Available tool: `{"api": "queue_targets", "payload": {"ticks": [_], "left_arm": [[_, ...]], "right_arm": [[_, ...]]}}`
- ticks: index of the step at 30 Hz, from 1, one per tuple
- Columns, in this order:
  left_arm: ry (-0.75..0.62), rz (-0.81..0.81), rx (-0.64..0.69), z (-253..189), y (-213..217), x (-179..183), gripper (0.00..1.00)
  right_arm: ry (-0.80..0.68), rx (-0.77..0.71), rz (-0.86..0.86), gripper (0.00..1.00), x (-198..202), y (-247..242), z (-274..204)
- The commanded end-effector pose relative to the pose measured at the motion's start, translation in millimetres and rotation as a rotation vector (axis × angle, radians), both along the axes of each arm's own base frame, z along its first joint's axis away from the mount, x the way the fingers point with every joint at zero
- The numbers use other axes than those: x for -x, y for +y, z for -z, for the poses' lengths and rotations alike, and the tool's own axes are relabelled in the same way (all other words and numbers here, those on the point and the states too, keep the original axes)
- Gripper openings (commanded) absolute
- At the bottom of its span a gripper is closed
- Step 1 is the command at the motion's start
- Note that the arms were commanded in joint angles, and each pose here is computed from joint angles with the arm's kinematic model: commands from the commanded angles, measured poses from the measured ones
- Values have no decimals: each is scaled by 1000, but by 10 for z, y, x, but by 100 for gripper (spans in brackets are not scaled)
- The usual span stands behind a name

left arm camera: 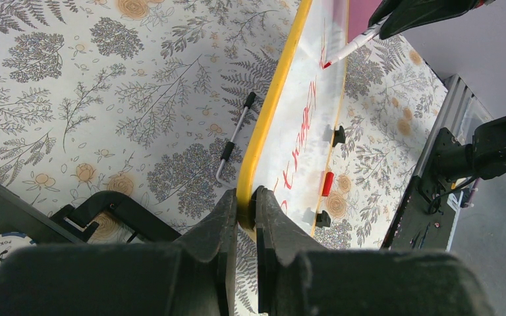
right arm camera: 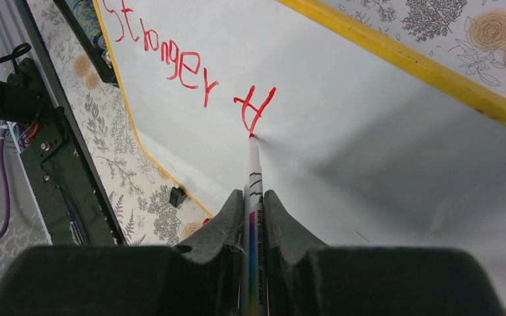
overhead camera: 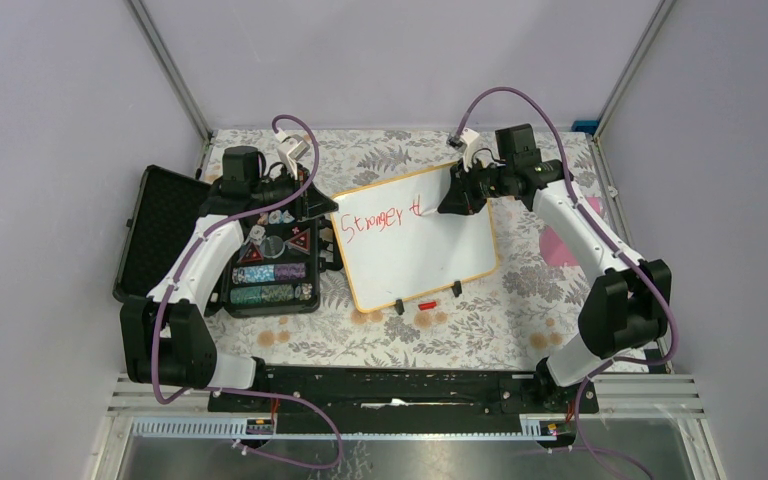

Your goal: Write a sentence on the whiteboard

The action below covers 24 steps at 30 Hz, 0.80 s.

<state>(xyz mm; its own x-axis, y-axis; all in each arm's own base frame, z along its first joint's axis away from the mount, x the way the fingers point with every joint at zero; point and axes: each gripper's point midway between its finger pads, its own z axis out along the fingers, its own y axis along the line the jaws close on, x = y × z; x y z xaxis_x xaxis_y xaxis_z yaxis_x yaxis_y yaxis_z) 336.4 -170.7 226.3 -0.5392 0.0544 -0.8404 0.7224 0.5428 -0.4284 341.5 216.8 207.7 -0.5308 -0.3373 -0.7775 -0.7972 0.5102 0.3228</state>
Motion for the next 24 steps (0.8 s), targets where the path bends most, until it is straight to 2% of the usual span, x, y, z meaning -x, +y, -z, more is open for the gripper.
{"api": "queue_targets", "payload": {"ticks": [1, 7, 24], "left_arm": [[-13, 36, -40, 112, -59, 60, 0], [-12, 36, -38, 106, -61, 53, 0], [-11, 37, -38, 106, -62, 47, 0]], "right_arm": [[-84, -22, 4, 0, -25, -16, -245], [-115, -42, 6, 0, -51, 3, -416], [-138, -28, 27, 0, -182, 1, -441]]}}
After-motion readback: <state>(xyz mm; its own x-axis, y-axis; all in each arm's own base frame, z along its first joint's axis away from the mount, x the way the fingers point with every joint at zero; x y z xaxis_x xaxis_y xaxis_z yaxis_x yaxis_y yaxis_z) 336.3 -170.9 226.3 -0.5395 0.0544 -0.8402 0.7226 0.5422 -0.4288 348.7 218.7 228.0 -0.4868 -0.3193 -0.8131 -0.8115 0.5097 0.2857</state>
